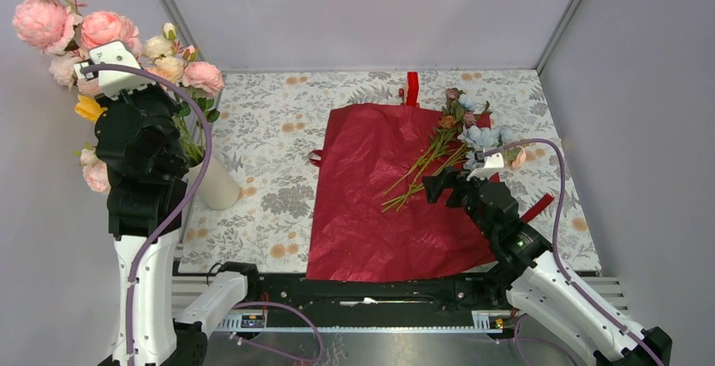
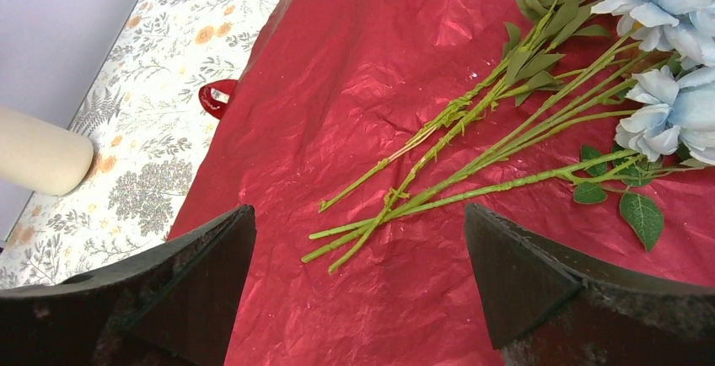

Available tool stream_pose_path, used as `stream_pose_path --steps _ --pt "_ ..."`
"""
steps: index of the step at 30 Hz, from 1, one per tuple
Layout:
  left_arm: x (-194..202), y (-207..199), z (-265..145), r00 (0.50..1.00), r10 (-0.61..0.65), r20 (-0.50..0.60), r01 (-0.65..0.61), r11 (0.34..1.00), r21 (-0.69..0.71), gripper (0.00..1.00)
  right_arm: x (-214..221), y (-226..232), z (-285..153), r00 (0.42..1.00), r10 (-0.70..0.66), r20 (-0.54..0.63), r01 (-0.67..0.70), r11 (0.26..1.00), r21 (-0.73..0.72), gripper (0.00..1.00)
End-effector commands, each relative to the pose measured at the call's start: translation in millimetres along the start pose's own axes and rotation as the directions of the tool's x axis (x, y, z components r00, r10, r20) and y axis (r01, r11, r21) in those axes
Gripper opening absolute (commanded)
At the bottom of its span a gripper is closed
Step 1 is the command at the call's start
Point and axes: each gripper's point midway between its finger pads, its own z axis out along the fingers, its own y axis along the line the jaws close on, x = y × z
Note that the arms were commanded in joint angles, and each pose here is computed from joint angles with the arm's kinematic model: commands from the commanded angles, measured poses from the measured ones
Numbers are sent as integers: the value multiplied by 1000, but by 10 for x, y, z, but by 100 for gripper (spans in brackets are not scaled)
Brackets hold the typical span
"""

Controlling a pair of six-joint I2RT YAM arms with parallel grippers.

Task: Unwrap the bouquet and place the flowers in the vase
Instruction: Insert the fake flower into the vase.

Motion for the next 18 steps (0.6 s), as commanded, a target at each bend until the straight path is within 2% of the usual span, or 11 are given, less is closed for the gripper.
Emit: stream_pose_path --steps 1,8,18 --pt "-318 73 -65 995 -59 80 60 998 -4 0 -25 13 11 1000 18 15 -18 1000 -10 100" --pt "47 66 87 998 -25 50 29 997 -70 0 91 5 21 999 33 -8 -33 999 -21 100" --pt "508 -63 170 1000 13 -2 -13 999 -39 0 168 5 -2 999 38 -19 -39 998 -40 100"
